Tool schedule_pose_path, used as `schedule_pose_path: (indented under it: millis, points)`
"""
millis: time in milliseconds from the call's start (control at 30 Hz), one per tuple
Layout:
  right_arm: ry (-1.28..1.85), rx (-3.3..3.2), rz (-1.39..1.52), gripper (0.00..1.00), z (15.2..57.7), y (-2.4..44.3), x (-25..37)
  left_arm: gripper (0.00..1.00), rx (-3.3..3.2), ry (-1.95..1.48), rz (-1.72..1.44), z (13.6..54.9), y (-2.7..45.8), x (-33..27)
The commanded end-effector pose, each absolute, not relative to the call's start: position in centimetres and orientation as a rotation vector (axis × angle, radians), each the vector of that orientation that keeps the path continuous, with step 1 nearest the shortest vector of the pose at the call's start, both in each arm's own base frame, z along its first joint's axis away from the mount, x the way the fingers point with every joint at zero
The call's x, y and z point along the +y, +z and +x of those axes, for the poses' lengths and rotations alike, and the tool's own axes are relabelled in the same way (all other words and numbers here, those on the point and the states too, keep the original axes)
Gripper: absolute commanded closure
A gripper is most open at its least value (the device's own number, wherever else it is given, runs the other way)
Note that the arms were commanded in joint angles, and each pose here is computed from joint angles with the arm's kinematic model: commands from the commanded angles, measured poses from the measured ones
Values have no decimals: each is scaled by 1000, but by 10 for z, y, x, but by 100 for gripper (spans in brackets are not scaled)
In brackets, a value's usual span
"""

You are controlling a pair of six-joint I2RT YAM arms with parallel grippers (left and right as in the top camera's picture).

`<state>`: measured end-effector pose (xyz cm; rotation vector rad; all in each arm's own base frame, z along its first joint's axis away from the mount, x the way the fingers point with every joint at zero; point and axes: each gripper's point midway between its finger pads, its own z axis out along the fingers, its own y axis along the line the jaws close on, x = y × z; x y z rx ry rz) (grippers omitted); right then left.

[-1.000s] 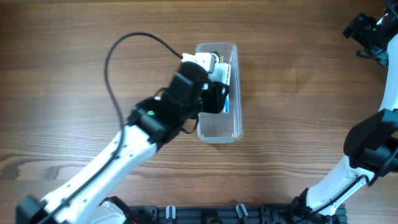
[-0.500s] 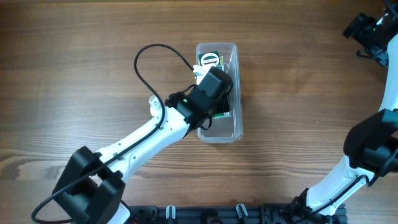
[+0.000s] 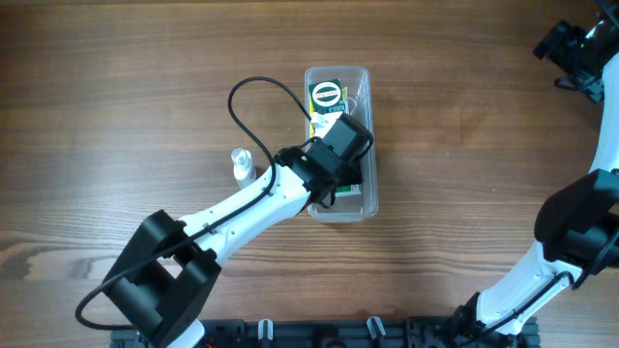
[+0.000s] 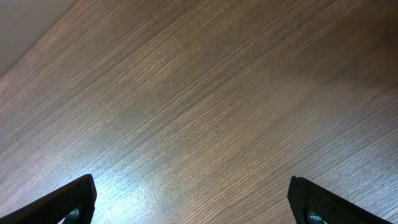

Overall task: Pack container
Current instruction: 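Lift the box with the left gripper and carry it into the container, then open the left gripper to release the box and lift away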

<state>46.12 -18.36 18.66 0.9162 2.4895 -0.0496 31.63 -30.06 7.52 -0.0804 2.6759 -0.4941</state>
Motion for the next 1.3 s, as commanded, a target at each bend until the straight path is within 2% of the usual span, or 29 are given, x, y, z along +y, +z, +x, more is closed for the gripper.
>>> schedule_pose_path:
  millis: [0,567,767,1000,1133,1200,1267]
  points:
    - [-58,2491,934,0,463,182,-185,52,2666,-498,-78,315,78,-308]
    - [-58,2490,935,0,463,182,-185,47,2674,-500,-44,307,75,-316]
    - [-58,2490,935,0,463,182,-185,42,2604,-554,-12,318,94,-325]
    - [-58,2489,934,0,463,182,-185,30,2487,-485,165,350,171,-314]
    - [-58,2482,932,0,464,183,-186,14,2467,-379,213,364,212,-274]
    - [-58,2482,932,0,464,183,-186,5,2456,-322,175,369,239,-232]
    - [-58,2480,930,0,465,183,-186,5,2454,-279,104,370,252,-197]
